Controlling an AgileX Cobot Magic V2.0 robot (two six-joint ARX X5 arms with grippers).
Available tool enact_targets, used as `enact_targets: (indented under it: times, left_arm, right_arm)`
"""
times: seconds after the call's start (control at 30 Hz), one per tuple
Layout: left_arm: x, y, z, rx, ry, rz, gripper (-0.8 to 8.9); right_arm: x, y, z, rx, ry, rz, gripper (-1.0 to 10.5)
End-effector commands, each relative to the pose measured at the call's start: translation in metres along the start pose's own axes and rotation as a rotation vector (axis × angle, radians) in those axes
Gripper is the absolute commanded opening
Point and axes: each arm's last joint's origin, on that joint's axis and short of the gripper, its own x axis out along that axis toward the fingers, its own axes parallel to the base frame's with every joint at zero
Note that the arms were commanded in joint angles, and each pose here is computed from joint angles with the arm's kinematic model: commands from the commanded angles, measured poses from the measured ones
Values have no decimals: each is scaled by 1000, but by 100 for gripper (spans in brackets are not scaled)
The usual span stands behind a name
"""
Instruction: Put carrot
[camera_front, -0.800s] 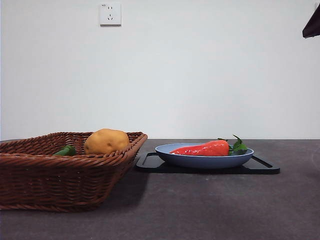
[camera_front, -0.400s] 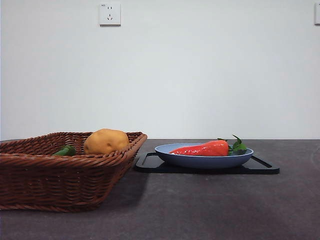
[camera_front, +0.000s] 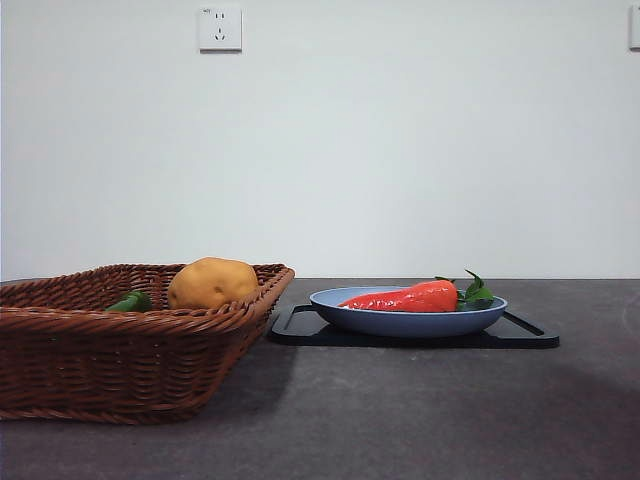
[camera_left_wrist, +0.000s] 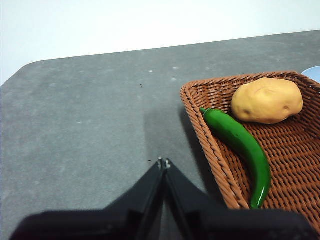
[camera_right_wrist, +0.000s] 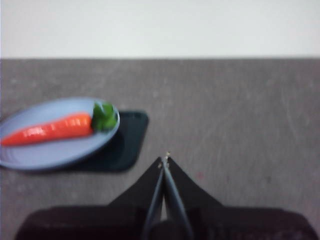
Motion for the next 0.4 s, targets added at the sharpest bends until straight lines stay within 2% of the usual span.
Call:
enact_targets:
  times: [0.03, 0.27, 0.4]
  left_arm:
    - [0, 0, -1, -7, 3, 3, 8]
    - [0, 0, -1, -7, 2, 3, 8]
    - [0, 0, -1, -7, 2, 3, 8]
  right_arm:
    - [3, -1, -6, 46, -1, -9, 11]
    - [7, -1, -18, 46, 32, -13, 11]
    - [9, -1, -20, 53, -2, -12, 11]
